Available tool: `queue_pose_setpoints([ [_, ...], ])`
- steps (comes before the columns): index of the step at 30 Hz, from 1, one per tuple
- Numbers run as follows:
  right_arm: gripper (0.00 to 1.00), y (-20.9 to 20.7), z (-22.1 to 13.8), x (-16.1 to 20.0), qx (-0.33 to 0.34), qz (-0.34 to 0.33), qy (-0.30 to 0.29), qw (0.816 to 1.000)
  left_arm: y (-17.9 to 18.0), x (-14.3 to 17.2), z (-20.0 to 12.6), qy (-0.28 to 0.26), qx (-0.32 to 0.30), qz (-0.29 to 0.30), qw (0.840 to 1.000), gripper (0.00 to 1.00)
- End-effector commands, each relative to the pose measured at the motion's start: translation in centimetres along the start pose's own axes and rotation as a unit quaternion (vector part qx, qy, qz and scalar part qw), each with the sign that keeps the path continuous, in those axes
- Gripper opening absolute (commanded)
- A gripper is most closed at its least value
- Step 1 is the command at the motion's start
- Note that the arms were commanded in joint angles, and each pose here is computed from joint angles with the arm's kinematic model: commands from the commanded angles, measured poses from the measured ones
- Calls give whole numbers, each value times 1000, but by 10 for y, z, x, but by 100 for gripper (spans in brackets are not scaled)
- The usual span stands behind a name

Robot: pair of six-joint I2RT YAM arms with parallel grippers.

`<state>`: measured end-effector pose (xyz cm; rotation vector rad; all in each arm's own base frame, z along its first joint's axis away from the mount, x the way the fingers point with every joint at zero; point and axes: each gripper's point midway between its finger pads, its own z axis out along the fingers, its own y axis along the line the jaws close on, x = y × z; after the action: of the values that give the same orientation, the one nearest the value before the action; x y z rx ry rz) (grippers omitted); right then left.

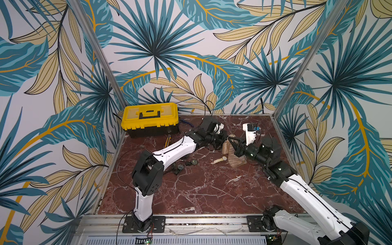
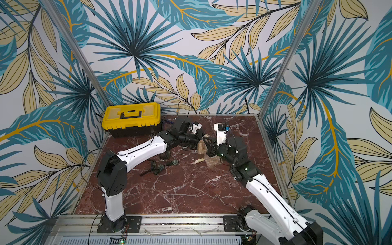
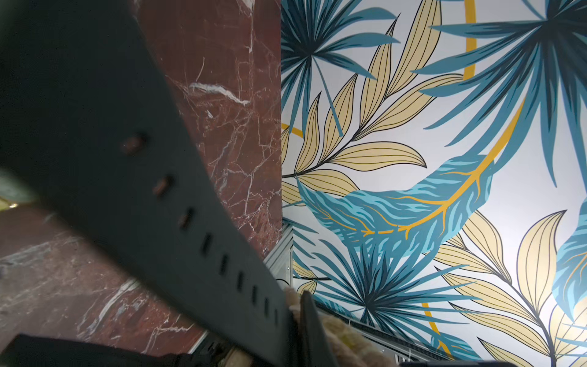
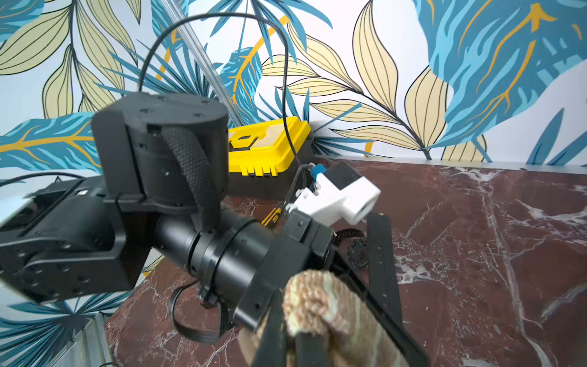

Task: Wipe the watch dial
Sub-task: Wipe the dirt from the watch dial.

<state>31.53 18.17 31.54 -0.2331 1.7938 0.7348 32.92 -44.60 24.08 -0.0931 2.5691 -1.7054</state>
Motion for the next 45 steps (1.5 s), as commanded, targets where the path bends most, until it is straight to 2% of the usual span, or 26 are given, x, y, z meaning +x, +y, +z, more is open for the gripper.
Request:
queue_pose_setpoints([
  [1,0,-21,3,-7,61,-22,-12,998,-4,14,-4,23,5,6,1000,0],
  [9,0,-65,-27,24,165,-25,31,986,-14,3,-23,12,19,13,1000,0],
  [15,0,-96,-66,48,260,-28,71,962,-24,4,-28,21,32,28,999,0],
  [17,0,-84,-66,51,223,-42,82,970,-27,4,-28,25,36,33,998,0],
  [19,0,-61,-56,57,149,-59,92,983,-30,4,-27,28,40,35,998,0],
  [22,0,-34,-43,64,63,-59,112,990,-32,1,-23,30,42,34,998,0],
  [28,0,-15,-25,61,-2,-48,114,992,-36,-3,-20,28,45,32,998,0],
  [39,0,-10,1,45,-26,-9,77,997,-25,1,-5,38,34,17,999,0],
  [43,0,-31,8,47,28,12,73,997,-24,-1,-1,39,33,13,999,0],
  [45,0,-53,7,48,91,23,70,993,-21,-4,0,36,30,8,999,0],
])
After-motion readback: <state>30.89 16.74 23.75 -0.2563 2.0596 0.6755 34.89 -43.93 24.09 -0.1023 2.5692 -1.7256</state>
